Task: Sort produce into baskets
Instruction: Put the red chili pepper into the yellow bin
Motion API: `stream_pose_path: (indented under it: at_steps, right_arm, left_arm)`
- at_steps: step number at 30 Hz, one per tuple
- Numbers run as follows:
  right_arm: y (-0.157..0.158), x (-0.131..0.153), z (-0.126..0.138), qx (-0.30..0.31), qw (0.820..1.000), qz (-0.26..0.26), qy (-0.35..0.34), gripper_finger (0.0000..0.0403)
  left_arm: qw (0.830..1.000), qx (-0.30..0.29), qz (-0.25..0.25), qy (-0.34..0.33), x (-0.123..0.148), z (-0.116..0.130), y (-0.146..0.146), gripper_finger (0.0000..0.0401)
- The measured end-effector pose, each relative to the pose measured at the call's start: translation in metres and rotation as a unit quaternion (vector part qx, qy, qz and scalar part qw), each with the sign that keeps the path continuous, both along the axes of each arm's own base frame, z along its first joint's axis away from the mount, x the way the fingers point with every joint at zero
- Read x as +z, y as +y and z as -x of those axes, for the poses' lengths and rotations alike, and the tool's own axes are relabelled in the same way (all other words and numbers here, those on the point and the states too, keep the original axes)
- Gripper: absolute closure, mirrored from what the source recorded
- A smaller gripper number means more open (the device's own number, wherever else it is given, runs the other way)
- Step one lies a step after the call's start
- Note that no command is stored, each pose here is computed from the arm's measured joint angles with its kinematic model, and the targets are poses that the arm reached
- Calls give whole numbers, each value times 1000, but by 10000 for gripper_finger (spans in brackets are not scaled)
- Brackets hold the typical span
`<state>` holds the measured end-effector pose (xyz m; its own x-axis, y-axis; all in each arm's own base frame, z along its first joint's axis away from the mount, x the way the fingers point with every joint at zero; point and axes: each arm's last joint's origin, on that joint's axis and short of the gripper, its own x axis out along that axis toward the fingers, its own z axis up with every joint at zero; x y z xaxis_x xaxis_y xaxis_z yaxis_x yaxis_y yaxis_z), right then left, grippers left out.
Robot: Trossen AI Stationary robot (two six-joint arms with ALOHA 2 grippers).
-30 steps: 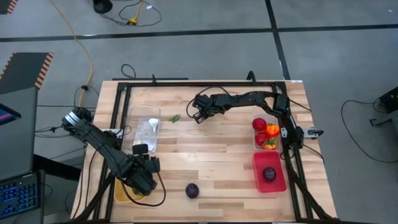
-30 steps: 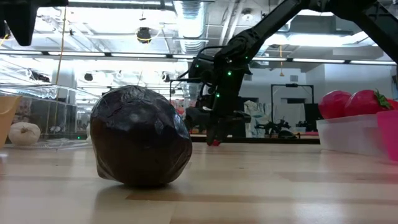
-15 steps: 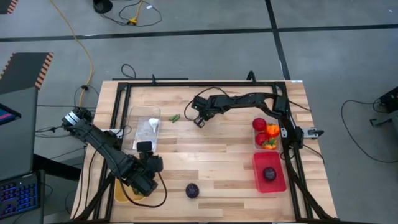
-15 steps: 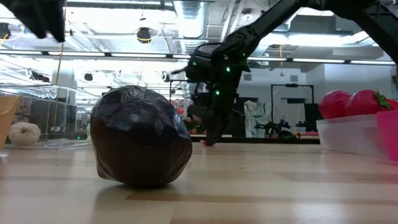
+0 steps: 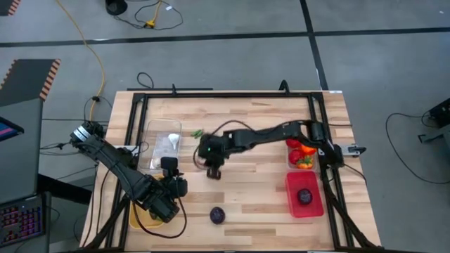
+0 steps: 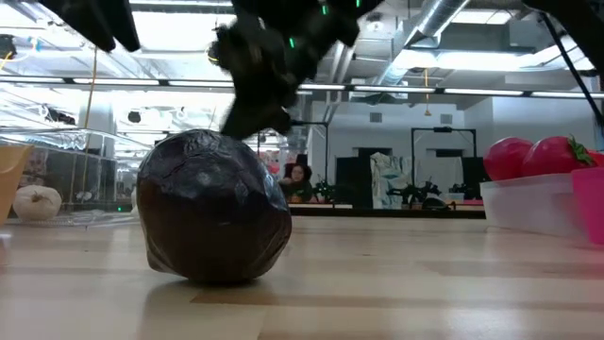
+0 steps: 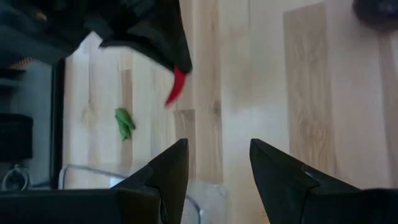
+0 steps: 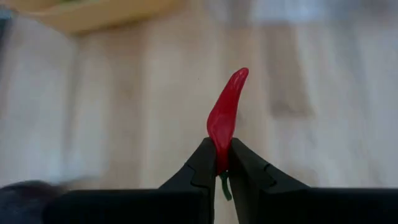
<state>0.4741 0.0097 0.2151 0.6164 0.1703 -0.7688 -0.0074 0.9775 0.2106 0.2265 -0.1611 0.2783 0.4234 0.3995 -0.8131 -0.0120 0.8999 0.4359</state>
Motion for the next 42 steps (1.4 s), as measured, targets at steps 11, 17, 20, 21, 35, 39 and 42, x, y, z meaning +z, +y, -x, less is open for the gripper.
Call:
stream_pose_path:
  at_steps: [11,17,20,21,35,39,42]
  right_arm:
    - [64,41,-11,113,985,42,-125,342]
    - [76,45,-11,122,981,42,-142,342]
    - [80,46,-11,127,980,42,-149,342]
    - [81,47,-11,128,979,42,-151,342]
    - [82,47,-11,127,979,40,-152,342]
    - [81,47,-11,118,981,31,-148,342]
    - [79,47,-11,105,984,19,-143,342]
  left_arm:
    - [997,-69,5,-25,2,-10,-8,242]
    - [996,-85,2,-27,3,-12,-9,245]
    - [996,-83,7,-26,3,-12,-9,251]
    - [996,-84,8,-24,3,-12,-9,254]
    - [997,-74,10,-10,2,-14,-2,321]
    - [997,-70,11,-10,2,-15,-1,345]
    - [998,-68,12,-8,2,-16,0,357]
